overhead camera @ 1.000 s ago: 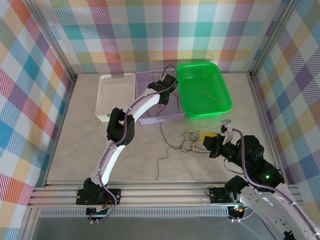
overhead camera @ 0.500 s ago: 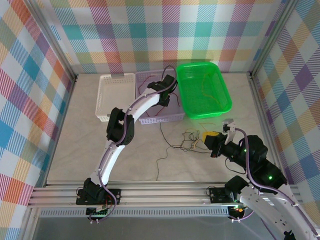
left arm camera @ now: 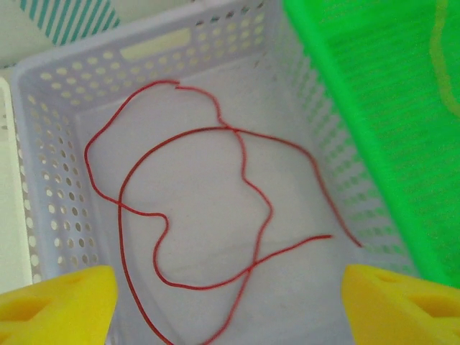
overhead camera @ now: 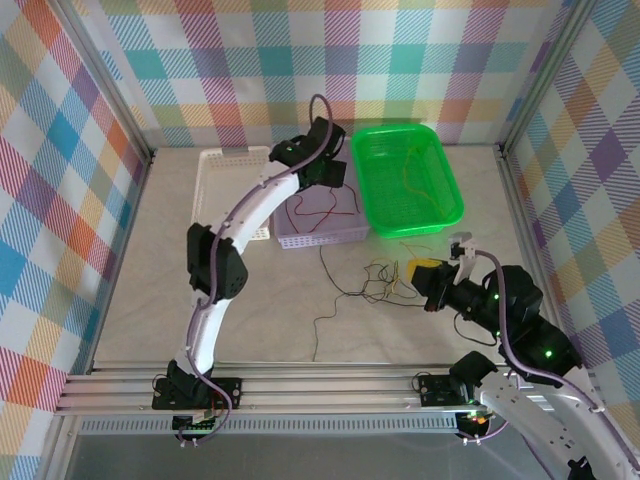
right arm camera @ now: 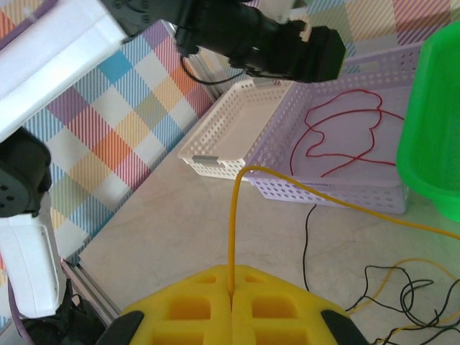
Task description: Untangle the cables
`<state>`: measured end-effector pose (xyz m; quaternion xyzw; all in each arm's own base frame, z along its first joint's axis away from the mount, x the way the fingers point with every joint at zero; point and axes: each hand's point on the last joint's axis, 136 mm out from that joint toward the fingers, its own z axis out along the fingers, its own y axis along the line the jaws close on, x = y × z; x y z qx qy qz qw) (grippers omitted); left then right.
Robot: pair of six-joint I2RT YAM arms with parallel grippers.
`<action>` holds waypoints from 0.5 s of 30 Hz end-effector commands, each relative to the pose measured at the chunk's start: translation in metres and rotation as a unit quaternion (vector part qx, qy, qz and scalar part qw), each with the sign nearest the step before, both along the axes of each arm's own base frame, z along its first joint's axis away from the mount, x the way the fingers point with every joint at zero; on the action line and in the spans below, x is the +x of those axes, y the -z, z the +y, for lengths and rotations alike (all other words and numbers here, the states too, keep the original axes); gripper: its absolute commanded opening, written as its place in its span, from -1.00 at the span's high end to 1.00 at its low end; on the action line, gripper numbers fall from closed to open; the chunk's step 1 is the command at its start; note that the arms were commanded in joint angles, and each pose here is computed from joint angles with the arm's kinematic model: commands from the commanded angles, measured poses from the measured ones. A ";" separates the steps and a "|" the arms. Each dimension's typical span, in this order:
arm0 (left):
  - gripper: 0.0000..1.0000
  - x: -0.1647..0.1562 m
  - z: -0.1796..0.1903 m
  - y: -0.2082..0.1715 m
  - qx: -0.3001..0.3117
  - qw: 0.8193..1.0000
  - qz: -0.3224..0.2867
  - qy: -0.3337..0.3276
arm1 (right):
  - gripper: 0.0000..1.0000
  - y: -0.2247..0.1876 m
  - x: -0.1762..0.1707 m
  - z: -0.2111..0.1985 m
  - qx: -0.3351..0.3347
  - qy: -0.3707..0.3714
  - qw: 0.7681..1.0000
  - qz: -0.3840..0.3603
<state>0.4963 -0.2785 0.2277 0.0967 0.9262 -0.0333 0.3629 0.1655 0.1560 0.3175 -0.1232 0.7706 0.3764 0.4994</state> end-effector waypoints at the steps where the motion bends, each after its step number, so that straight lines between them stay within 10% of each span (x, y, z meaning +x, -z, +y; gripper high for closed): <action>1: -0.68 -0.035 -0.005 -0.041 -0.103 0.994 0.010 0.018 | 1.00 -0.026 0.002 -0.002 0.009 0.009 1.000 -0.001; 9: -0.70 -0.143 -0.049 -0.080 -0.359 0.920 0.003 0.160 | 1.00 -0.074 0.012 0.011 -0.017 -0.008 1.000 0.013; 15: -0.72 -0.242 -0.082 -0.105 -0.438 0.841 -0.025 0.318 | 1.00 -0.090 0.022 0.031 -0.018 -0.038 0.999 0.035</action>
